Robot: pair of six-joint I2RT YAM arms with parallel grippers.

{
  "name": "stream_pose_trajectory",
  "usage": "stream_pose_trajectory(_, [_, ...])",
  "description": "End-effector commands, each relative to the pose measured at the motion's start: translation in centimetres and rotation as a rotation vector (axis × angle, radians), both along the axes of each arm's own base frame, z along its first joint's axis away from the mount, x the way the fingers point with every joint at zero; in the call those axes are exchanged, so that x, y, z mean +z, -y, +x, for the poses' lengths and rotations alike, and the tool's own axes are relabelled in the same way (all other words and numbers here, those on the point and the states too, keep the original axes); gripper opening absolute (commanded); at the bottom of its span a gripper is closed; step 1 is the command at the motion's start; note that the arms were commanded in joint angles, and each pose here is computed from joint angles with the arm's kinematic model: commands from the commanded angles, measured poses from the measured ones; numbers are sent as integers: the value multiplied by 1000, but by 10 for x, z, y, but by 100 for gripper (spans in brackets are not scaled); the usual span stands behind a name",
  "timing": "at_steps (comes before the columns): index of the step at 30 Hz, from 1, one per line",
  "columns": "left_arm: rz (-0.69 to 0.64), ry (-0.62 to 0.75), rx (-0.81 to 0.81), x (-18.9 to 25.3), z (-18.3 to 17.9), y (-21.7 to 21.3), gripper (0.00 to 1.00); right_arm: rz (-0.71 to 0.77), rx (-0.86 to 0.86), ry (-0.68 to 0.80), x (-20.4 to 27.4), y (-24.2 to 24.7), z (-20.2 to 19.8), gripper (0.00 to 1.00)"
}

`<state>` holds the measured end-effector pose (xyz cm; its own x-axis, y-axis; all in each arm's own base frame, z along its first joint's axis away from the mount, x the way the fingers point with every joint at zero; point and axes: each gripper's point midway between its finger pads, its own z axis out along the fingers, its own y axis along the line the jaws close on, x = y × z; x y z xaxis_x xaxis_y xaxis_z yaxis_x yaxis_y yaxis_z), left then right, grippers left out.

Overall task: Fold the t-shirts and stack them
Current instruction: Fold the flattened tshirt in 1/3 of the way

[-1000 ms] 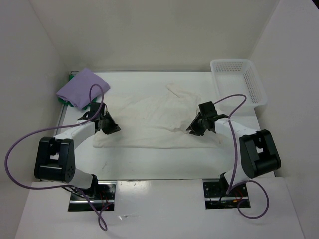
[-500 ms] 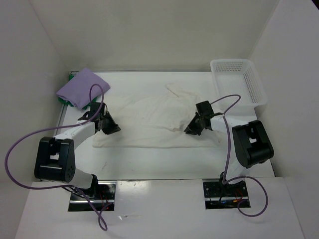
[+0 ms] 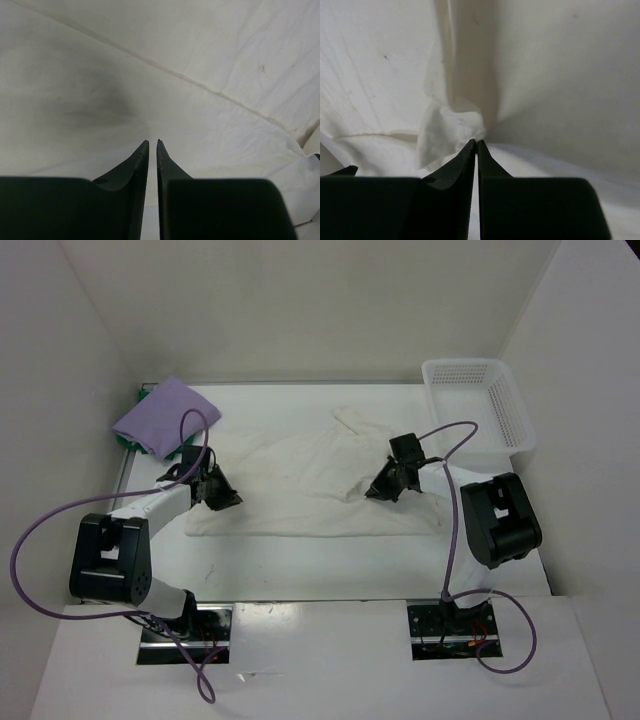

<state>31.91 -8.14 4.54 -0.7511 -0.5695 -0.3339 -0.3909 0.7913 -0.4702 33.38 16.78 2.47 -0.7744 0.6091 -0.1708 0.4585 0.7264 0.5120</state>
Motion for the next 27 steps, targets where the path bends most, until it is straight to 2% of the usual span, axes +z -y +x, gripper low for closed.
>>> stream_pose_trajectory(1, [5,29,-10,7,10,-1,17,36,21,80,18,-15,27,8])
stream_pose_trajectory(10, [20,30,1,6,10,-4,17,102,39,87,22,-49,75,8])
stream_pose_trajectory(14, [37,61,14,20,20,-7,17,144,74,119,40,-73,90,23])
stream_pose_trajectory(19, [70,163,66,57,56,-28,23,53,57,260,88,-65,128,26])
stream_pose_trajectory(21, [76,190,75,68,74,-34,28,35,80,338,114,-66,143,29])
stream_pose_trajectory(24, [93,190,110,68,89,-47,37,-10,54,395,126,-53,172,29])
stream_pose_trajectory(27, [103,192,138,67,105,-58,43,-55,40,433,127,-40,204,20])
